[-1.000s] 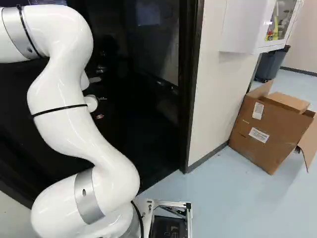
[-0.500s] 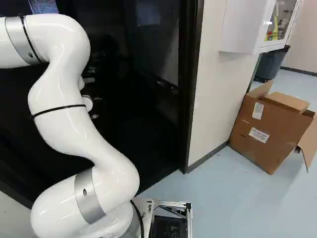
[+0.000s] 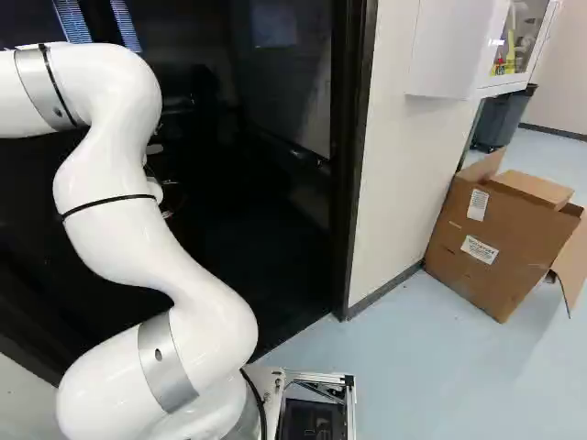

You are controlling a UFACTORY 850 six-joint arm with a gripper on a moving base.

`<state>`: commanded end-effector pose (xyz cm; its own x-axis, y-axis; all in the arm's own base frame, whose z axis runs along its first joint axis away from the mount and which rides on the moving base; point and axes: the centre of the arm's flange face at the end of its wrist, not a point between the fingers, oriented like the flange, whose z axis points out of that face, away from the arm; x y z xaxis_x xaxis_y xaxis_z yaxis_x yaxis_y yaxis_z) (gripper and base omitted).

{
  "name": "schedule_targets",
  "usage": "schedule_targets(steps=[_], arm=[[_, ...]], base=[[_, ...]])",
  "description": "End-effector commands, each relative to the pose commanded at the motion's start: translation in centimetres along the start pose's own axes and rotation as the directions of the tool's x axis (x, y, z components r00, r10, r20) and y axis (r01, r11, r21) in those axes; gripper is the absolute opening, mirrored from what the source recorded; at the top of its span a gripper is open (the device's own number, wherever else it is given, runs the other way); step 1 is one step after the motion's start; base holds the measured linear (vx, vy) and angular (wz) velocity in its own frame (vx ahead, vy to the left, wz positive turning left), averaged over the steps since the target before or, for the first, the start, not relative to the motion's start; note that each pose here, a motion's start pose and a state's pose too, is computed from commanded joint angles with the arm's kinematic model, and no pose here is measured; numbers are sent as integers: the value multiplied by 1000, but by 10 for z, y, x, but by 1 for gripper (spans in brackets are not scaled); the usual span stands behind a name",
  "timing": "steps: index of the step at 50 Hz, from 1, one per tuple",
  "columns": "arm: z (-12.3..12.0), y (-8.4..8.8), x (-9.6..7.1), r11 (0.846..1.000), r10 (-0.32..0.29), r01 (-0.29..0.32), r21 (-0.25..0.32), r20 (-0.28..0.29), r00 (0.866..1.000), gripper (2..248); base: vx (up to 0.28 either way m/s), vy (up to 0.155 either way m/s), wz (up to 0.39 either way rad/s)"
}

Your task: Open the door and move inside

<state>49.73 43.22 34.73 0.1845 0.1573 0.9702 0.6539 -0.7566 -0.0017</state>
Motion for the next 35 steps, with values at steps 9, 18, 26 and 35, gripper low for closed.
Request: schedule_targets(steps=[9,18,26,35], arm=[[11,-12,1,999,-16,16,29,-10,1000,247],[23,-25,1,998,-34,35,61,-22,999,247],[33,-37,1,995,-51,54,89,-34,998,247],[44,-50,2,990,-70,75,121,-48,996,247]], base=[[0,0,0],[0,0,0],[0,0,0],[0,0,0]])
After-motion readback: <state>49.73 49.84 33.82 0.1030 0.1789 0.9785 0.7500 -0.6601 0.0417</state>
